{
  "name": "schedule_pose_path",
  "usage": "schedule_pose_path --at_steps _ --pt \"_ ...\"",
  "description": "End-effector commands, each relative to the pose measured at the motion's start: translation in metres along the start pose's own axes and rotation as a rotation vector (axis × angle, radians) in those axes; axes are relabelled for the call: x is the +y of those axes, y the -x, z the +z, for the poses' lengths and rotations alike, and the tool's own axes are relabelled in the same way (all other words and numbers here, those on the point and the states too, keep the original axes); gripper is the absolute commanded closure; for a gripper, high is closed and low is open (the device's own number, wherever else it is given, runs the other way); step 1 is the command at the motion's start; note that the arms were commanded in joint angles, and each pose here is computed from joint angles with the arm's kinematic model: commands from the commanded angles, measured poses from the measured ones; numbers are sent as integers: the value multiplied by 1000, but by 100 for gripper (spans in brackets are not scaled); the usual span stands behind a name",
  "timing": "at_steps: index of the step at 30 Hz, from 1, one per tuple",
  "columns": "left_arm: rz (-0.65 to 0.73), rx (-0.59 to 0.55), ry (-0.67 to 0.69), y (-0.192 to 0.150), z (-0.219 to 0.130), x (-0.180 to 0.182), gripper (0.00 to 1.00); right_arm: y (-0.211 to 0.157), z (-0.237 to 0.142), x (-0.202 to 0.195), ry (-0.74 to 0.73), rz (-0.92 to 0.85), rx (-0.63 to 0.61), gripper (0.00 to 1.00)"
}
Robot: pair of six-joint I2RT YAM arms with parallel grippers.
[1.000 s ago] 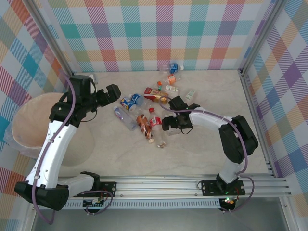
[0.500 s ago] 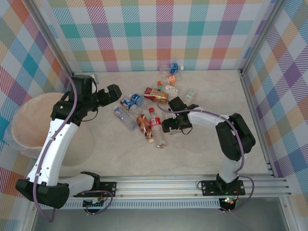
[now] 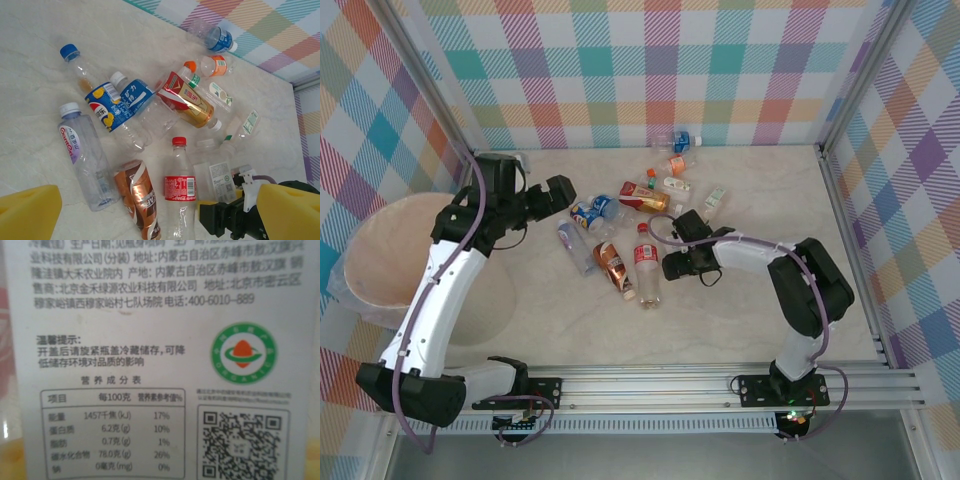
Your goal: Put the plastic bottles in the bin
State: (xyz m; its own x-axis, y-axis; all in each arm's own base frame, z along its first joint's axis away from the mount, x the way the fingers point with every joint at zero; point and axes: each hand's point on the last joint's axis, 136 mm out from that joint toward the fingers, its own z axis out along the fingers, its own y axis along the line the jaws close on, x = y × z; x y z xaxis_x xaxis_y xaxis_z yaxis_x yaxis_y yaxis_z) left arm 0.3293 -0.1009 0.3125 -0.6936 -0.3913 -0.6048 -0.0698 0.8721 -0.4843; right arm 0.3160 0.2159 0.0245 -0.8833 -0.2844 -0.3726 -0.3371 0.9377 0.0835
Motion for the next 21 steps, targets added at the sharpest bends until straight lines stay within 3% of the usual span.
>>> schedule_pose_path --at_steps 1,10,16,21 --pt "-5 3 -62 1 4 -15 0 12 -14 0 -6 -14 -87 22" --pt "-54 64 -120 -13 34 -24 0 32 -66 1 32 4 -311 33" --pt "-25 178 -273 -45 60 -64 0 40 -97 19 156 -18 -422 37" --pt "48 200 -407 -67 69 -108 0 45 -126 41 278 -52 -532 38"
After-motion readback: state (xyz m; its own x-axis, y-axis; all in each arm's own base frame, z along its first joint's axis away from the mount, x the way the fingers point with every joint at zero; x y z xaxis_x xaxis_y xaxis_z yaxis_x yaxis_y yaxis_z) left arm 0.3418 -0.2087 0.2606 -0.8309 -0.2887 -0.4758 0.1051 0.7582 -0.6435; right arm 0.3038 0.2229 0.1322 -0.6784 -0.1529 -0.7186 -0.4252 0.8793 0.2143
